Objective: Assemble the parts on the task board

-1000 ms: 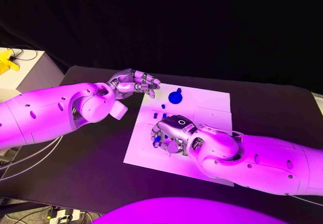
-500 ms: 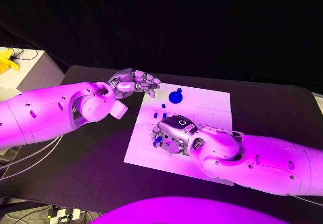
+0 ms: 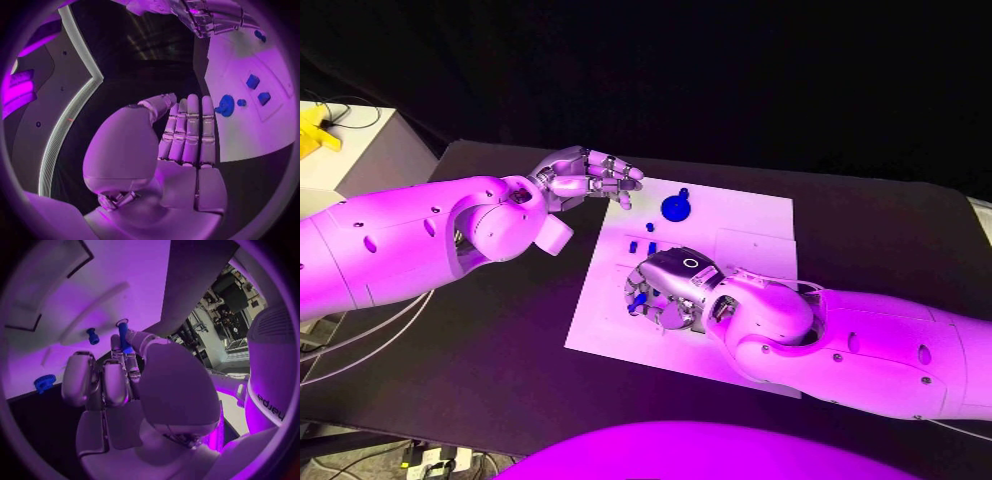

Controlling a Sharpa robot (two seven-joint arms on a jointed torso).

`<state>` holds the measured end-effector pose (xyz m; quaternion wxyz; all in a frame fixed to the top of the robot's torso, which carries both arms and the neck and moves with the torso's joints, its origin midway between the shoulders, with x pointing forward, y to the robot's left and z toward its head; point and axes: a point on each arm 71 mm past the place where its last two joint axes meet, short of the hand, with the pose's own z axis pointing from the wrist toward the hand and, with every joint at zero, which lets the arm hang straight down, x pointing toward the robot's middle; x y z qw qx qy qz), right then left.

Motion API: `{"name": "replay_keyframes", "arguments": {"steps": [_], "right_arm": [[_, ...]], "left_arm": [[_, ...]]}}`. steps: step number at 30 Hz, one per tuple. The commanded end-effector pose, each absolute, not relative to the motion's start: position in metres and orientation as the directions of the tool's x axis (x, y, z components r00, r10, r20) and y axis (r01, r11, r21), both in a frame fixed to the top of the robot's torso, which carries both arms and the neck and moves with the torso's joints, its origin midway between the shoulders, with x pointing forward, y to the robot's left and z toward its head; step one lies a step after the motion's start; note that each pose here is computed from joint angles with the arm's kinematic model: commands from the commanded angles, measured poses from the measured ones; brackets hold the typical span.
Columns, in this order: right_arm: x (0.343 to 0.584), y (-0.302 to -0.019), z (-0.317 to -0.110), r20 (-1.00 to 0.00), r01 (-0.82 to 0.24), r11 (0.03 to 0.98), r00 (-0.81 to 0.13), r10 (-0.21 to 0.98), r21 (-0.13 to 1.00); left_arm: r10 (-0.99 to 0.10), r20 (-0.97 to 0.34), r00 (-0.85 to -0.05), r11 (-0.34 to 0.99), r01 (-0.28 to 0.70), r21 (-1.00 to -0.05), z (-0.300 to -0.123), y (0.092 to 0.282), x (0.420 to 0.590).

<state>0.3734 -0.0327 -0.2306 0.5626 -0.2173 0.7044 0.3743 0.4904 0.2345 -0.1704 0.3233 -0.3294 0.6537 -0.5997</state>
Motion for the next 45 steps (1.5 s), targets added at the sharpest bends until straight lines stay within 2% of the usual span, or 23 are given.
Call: {"name": "replay_keyframes", "arguments": {"steps": [1, 27, 45], "right_arm": [[0.374, -0.036, -0.238, -0.956, -0.718, 0.646, -0.286, 0.067, 0.261], [0.372, -0.036, -0.237, -0.958, -0.715, 0.651, -0.280, 0.069, 0.256], [0.369, -0.024, -0.240, -0.954, -0.732, 0.636, -0.297, 0.023, 0.244]], "left_arm": [[-0.808, -0.015, -0.589, 0.052, -0.046, -0.998, -0.170, 0.232, 0.490], [-0.807, -0.014, -0.590, 0.052, -0.047, -0.998, -0.170, 0.232, 0.489], [-0.805, -0.013, -0.593, 0.052, -0.049, -0.997, -0.170, 0.231, 0.489]]}}
